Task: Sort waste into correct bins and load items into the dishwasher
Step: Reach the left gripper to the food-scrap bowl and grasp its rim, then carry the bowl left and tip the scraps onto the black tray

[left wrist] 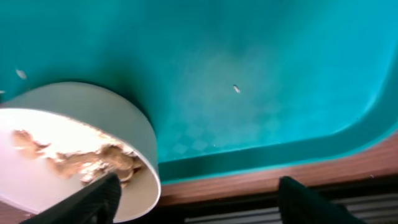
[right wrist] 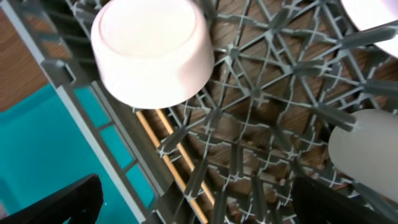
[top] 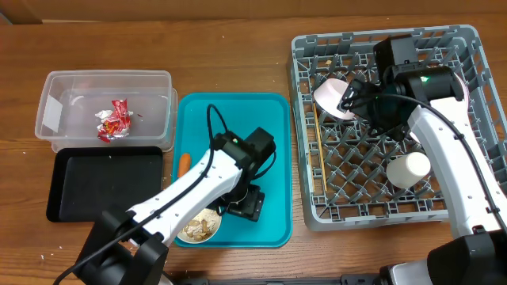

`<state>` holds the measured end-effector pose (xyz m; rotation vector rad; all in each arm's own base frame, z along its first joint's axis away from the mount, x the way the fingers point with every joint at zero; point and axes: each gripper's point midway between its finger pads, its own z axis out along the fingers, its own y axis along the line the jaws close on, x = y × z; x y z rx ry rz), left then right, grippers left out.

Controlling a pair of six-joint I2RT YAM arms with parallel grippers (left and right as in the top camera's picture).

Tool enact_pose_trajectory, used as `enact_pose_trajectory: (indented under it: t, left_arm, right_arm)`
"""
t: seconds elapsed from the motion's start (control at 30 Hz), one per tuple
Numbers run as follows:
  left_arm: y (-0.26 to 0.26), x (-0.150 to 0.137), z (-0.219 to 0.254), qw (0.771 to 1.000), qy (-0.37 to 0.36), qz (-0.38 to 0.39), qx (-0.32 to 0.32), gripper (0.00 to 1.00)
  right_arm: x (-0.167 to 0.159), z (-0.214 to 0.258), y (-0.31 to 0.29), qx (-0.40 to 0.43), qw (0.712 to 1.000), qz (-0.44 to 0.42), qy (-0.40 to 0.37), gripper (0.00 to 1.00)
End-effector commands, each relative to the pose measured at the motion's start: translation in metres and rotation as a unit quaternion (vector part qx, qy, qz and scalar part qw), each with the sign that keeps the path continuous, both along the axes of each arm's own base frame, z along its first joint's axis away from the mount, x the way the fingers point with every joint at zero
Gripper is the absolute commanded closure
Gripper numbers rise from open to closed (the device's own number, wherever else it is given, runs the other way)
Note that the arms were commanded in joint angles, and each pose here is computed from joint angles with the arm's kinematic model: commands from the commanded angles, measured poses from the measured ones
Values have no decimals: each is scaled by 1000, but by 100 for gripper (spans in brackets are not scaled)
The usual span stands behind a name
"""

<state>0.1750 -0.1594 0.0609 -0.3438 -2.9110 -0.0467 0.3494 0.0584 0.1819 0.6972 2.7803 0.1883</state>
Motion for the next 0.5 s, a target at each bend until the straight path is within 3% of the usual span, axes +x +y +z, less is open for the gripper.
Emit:
enact_pose_trajectory:
  t: [0.0, 0.07, 0.33, 0.47]
  left_arm:
    - [4, -14, -14, 999, 31, 39, -3, 25]
    - [7, -20, -23, 998, 37, 46, -4, 31]
    - [14, -29, -52, 998, 32, 46, -8, 86]
    - [13, -26, -60, 999, 19, 47, -16, 96]
  right_arm:
    - [0, 2, 5, 9, 1000, 15, -3, 0]
    - [0, 2, 5, 9, 1000, 15, -3, 0]
    - [-3, 1, 6, 10, 1000, 16, 4, 0]
    - [-4, 1, 5, 9, 1000, 16, 7, 0]
